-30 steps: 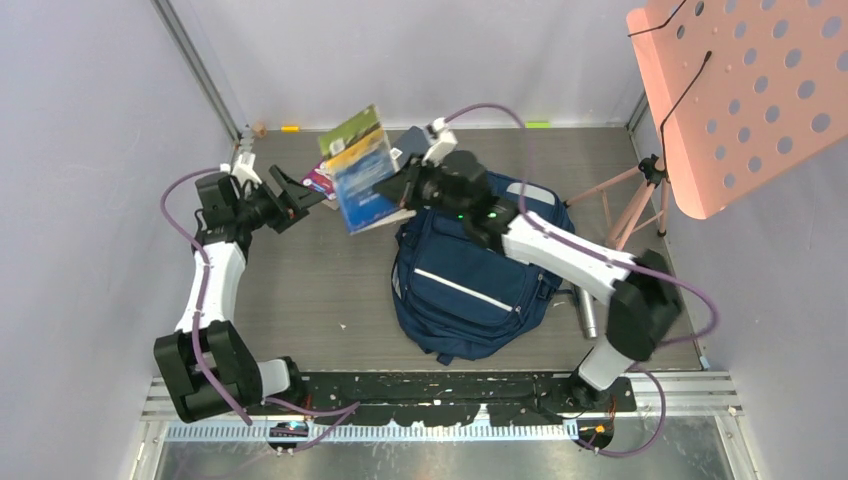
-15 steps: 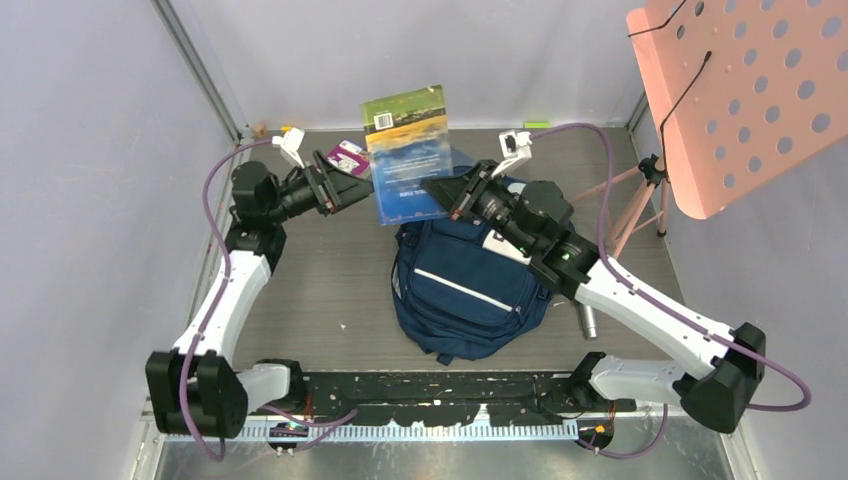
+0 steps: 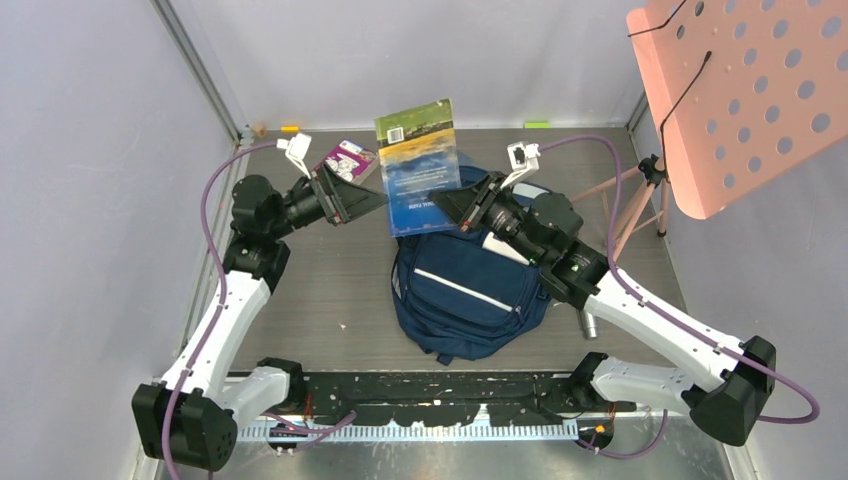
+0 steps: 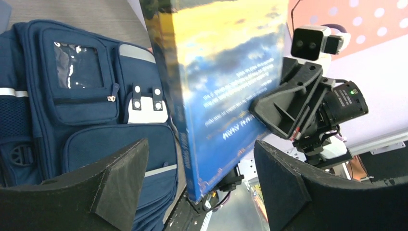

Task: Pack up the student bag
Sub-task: Pick up the book from the center of the board.

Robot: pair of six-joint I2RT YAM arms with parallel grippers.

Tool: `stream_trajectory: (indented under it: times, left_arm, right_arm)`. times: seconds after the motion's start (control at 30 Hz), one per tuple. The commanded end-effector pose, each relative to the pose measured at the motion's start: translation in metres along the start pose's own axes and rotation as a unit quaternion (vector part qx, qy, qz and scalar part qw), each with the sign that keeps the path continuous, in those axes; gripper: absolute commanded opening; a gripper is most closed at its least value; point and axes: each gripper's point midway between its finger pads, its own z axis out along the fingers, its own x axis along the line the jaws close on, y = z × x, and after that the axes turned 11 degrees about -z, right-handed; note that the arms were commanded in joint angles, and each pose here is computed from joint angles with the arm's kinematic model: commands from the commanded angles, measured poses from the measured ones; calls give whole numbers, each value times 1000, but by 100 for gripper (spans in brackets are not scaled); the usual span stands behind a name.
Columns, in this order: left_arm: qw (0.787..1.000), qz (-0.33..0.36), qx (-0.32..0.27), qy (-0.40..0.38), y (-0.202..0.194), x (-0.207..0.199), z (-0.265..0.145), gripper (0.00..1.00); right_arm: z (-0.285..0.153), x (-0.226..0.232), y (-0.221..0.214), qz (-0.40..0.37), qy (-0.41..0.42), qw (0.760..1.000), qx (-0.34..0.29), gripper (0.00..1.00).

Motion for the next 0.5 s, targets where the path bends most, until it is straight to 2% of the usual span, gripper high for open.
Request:
stream_trajectory:
  times: [0.0,0.17,0.27,0.33,0.4,0.47]
  left_arm:
    - [1000,15,-6,-5,4,-5,7,83]
    - [999,12,27,-40,-8,-21,25,83]
    - [997,-1,27,-76,-11,-30,31,66]
    - [994,-9,25,-109,-11,-40,32,56]
    - [989,-8,21,-143,-10,-51,30,42]
    - [989,-6,23,-144,-13,-49,29,25]
  right_arm:
    - [-15,59,54,11,121,990,-76,0]
    - [-15,68,43,8,155,986,-57,0]
    - [-16,75,37,5,178,983,-47,0]
    - [-13,76,23,-4,190,982,-17,0]
    - [-10,69,5,-16,182,983,17,1]
    - [-10,51,-16,-34,151,987,51,14]
